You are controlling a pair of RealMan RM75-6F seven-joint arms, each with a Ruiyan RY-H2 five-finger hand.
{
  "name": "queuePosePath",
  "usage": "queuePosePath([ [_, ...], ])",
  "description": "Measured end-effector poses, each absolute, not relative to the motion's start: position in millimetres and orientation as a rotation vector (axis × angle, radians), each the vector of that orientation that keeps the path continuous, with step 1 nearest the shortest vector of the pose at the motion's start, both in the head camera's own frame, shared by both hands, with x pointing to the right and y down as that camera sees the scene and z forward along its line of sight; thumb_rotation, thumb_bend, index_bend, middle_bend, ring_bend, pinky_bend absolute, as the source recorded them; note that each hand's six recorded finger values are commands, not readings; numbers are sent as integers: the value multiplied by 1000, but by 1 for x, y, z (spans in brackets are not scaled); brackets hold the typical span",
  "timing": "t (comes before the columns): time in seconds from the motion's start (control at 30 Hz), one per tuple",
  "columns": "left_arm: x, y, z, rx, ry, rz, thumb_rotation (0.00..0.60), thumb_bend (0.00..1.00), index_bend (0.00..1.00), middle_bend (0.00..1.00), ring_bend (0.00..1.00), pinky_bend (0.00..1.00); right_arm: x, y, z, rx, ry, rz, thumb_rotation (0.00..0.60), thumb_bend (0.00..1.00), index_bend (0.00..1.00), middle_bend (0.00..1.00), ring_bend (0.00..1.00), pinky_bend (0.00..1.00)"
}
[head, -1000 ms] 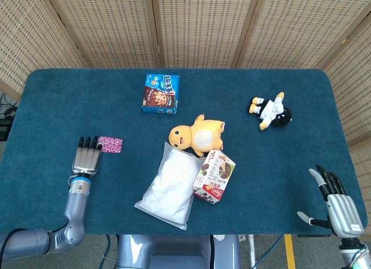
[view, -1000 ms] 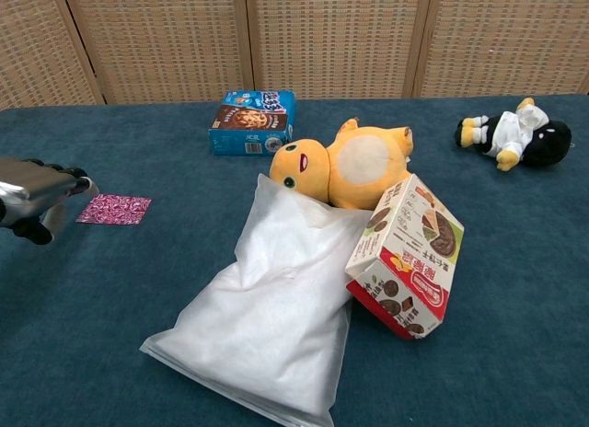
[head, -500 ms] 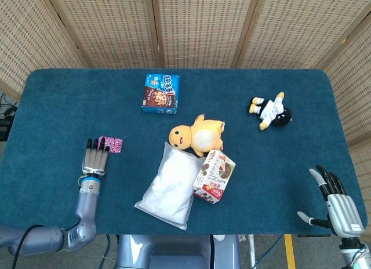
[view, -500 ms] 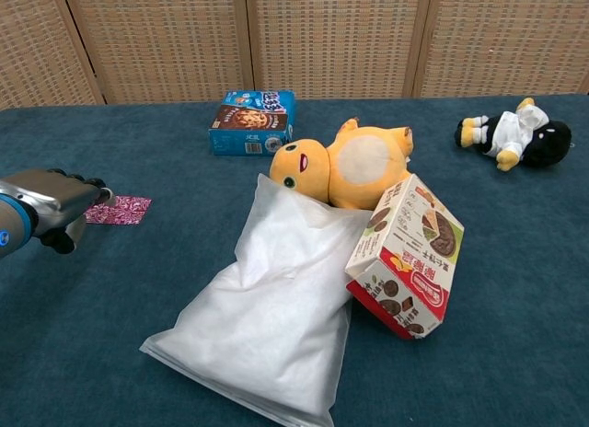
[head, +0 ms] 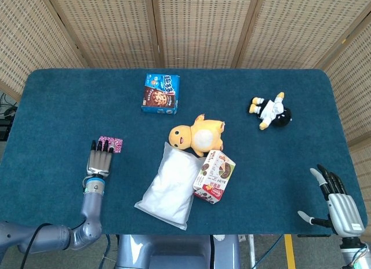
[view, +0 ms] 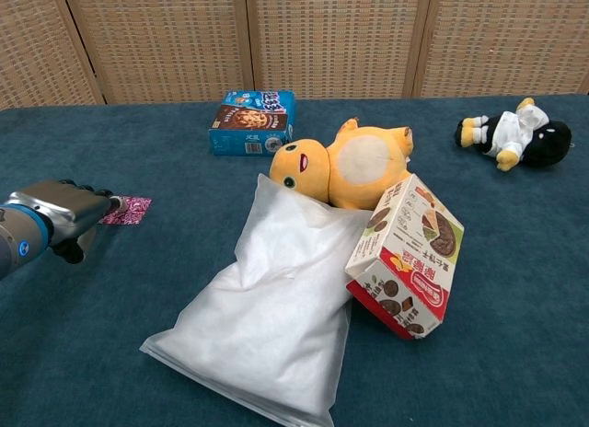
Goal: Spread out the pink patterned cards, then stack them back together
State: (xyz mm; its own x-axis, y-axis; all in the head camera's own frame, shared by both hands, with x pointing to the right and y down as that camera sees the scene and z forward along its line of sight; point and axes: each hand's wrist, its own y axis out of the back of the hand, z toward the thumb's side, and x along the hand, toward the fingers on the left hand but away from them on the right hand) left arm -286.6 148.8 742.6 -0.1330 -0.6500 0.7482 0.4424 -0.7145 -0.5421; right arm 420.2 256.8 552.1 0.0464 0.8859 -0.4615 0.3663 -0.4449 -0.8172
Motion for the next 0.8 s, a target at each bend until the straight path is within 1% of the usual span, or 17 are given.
queuePosePath([
  [0.4,-305,149,741,-1380,246,-1954,600,854,50,0,0,0,419,257,551,-1840,-1252,1391,600,105,42,0,0,0],
  [0.63,-330,159,741,-1370,236,-1993,600,855,50,0,0,0,418,257,548,-1834,-1255,1382,600,105,43,0,0,0],
  [0.8,-348,161,742,-1353,243,-2021,600,855,50,0,0,0,416,258,549,-1834,-1242,1383,600,107,43,0,0,0],
])
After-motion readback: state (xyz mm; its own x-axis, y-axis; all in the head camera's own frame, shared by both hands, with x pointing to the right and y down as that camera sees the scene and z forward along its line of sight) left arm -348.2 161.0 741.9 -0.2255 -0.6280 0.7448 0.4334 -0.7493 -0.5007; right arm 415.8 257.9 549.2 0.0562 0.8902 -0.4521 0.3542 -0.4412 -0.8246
